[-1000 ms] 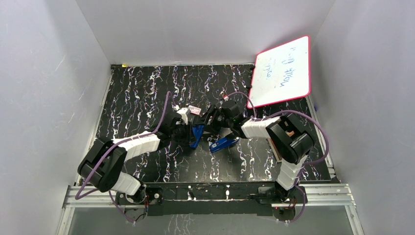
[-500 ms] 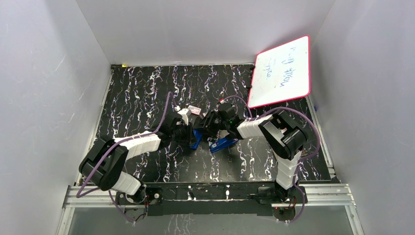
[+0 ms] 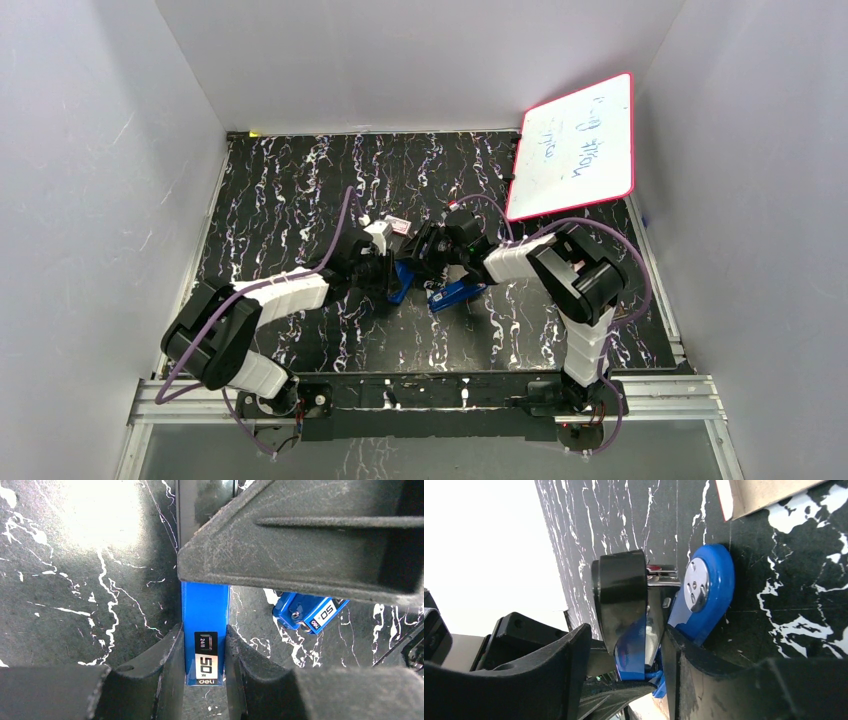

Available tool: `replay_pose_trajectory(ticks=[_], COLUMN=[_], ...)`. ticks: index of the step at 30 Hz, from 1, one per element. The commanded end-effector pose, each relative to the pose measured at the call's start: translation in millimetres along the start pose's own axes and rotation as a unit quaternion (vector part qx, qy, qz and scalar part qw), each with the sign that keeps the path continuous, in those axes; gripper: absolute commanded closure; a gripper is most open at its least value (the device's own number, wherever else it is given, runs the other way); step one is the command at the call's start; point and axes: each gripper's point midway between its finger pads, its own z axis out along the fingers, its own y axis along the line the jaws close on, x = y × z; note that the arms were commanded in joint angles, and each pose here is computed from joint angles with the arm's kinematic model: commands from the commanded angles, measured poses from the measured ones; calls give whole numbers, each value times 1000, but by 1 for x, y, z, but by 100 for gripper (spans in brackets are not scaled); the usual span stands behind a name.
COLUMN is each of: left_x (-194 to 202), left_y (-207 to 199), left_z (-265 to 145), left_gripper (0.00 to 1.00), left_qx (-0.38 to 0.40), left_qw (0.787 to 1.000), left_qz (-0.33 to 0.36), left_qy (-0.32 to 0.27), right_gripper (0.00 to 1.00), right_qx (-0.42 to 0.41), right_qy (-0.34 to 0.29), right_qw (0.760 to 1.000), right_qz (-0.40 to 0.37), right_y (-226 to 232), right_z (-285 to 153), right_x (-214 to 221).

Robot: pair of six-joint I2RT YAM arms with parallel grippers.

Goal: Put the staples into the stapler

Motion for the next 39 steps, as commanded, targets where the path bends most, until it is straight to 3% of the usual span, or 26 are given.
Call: replay_pose_trajectory(ticks=[1,11,18,22,25,29,34,37,39], left_x=[-18,-28,-15,-9,-9,-17,-40,-66,-105], left_y=[-7,19,28,32,34,31,30,23,10], left_z=[-8,-25,-26,-27,-27,-24,-25,-34,-63], left_gripper=[100,100,100,99,91,70,61,54,46], left_qx=[2,-55,-10,15,18,13,-22,-38,-66], left_qw=[999,974,915,877,867,872,878,888,898], left_qz=[42,215,389,464,481,477,474,459,422], left_qy=[-12,46,107,125,129,108,54,-6,-103], right_gripper=[37,31,28,26,25,23,23,22,21], right_qx=[-22,-22,19,25,38,44,69,93,103], right_qy=[-30,-168,-294,-326,-333,-335,-352,-375,-405], right_qw=[999,974,927,908,901,896,878,860,826], right_qz=[-33,-147,-232,-262,-275,-289,-316,-335,-378], right_y=[23,47,33,31,28,29,33,39,54], right_z=[-12,-92,-158,-180,-188,-193,-207,-223,-247], right_x=[-10,-36,-57,-60,-61,-62,-70,-80,-89])
